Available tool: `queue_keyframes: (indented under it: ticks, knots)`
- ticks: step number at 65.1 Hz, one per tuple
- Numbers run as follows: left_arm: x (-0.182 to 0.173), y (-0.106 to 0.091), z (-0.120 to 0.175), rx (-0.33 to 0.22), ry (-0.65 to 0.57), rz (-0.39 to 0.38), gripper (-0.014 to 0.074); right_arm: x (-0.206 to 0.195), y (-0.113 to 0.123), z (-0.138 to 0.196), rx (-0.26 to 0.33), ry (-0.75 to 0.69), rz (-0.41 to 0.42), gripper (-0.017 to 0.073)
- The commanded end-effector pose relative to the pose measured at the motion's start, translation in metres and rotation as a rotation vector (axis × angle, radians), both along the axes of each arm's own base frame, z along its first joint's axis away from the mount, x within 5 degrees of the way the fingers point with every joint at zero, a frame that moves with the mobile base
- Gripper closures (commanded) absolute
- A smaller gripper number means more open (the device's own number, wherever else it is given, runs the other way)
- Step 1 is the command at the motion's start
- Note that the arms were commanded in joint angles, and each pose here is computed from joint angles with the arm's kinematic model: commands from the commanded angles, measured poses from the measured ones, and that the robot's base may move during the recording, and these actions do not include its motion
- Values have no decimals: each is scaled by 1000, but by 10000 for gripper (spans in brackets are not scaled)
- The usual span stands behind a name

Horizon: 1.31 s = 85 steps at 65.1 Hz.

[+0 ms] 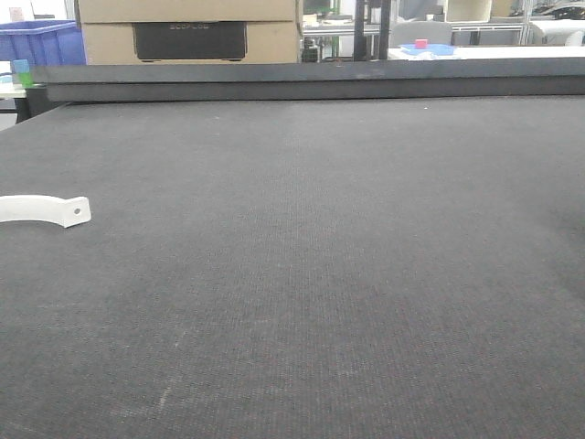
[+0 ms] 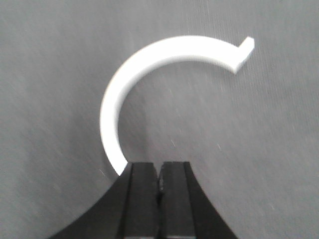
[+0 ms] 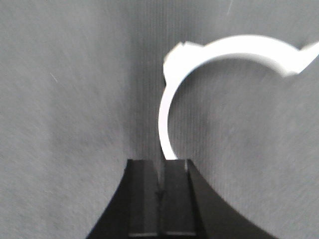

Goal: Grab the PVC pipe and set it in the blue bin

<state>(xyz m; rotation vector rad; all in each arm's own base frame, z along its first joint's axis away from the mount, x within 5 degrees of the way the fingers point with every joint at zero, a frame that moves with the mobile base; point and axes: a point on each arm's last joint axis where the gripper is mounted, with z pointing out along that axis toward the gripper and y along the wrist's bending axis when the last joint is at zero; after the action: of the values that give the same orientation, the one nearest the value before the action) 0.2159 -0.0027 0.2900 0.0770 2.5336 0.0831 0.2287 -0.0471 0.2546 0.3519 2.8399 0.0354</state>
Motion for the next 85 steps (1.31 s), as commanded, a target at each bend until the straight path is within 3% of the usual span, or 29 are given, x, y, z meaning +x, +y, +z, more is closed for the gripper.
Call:
queue_keyframes:
  ticks: [1, 11, 26, 33, 58, 65, 73, 80, 85]
  knots:
    - [-1, -3, 2, -45, 10, 9, 704, 10, -3, -3, 4, 52, 6, 721]
    - [-2, -7, 1, -103, 32, 22, 704, 25, -7, -11, 19, 113, 8, 704]
    - [-7, -9, -2, -131, 85, 29, 704, 40, -10, -26, 35, 180, 9, 365]
    - [-7, -9, -2, -130, 94, 29, 704, 46, -12, -34, 35, 181, 7, 298]
    - [-10, -9, -4, -135, 128, 32, 704, 57, -13, -53, 48, 195, 0, 380]
    - [-10, -9, -4, -165, 130, 83, 704, 57, -13, -55, 54, 200, -3, 398]
    - [-10, -8, -4, -210, 123, 192, 704, 58, -13, -57, 56, 208, -3, 546]
    - [-10, -5, -4, -207, 133, 219, 704, 58, -13, -56, 57, 210, -2, 724]
    - [-8, 1, -3, -195, 170, 248, 704, 57, -13, -54, 61, 223, -1, 727]
